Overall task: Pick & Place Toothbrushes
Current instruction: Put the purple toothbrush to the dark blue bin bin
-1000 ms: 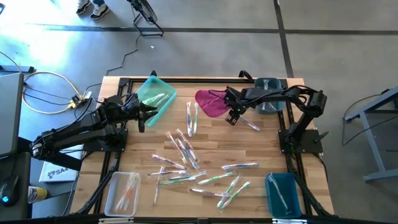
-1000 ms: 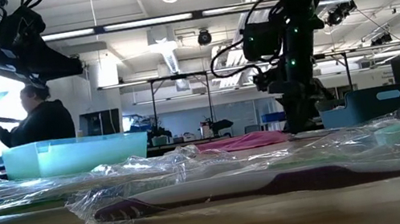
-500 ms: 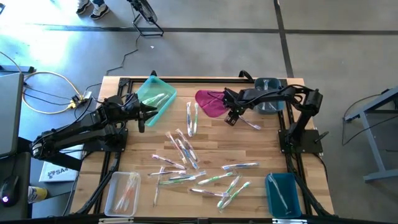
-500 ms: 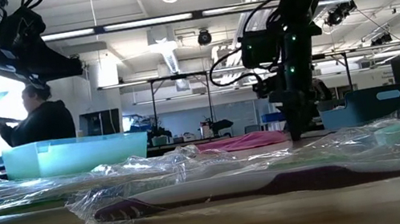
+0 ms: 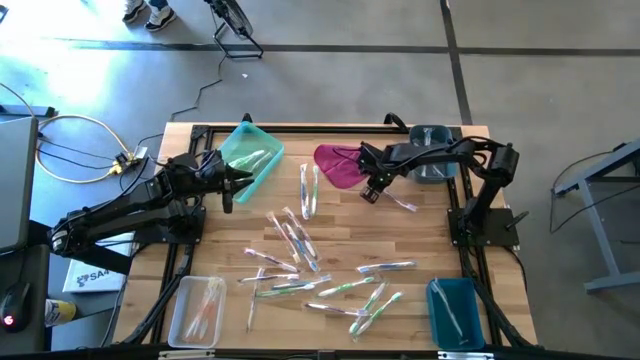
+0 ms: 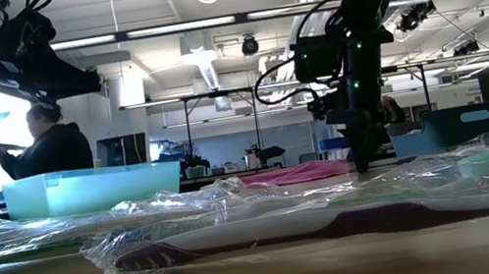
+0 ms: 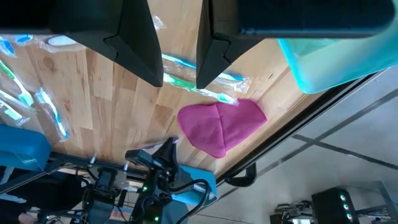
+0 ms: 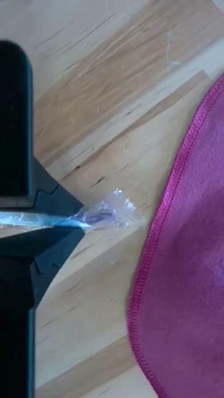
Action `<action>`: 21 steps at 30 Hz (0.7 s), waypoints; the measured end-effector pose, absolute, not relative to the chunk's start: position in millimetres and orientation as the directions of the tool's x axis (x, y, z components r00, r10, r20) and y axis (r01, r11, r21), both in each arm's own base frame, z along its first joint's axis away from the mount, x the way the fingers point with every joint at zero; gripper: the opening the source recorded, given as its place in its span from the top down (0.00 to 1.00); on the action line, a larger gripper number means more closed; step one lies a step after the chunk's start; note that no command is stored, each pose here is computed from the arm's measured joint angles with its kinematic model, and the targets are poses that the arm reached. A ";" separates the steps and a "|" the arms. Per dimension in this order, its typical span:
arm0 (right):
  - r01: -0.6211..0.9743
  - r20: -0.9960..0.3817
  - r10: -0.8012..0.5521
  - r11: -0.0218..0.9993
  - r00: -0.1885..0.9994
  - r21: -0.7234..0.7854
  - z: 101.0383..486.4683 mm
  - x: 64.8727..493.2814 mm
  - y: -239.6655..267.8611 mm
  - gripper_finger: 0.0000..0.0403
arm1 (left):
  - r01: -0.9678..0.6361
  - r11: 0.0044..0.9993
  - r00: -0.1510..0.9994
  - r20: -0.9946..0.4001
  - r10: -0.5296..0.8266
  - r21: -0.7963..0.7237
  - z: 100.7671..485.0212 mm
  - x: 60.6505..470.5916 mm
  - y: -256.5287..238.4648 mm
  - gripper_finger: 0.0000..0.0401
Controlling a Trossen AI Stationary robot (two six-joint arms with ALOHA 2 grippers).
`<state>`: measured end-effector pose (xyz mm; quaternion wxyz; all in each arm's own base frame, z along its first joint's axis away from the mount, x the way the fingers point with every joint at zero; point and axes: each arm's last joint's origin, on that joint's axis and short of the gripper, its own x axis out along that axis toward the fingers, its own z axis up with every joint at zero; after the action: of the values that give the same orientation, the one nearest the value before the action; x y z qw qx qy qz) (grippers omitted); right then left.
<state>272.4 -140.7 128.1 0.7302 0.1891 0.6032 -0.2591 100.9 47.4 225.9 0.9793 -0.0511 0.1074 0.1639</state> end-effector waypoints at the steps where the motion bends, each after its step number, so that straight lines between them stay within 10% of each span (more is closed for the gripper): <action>1: 0.611 -0.979 -0.151 0.791 0.138 -0.036 128.1 272.4 -140.8 0.96 | -0.332 0.941 0.923 -0.229 0.310 -0.065 225.7 100.9 47.4 0.77; 21: 0.623 -0.978 -0.153 0.782 0.142 -0.032 129.7 271.9 -140.8 0.97 | -0.335 0.940 0.914 -0.267 0.306 -0.070 222.0 100.0 46.9 0.77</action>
<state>271.9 -140.8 129.7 0.7298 0.1961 0.5984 -0.2660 100.0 46.9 222.0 0.9766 -0.0573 0.1269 0.1640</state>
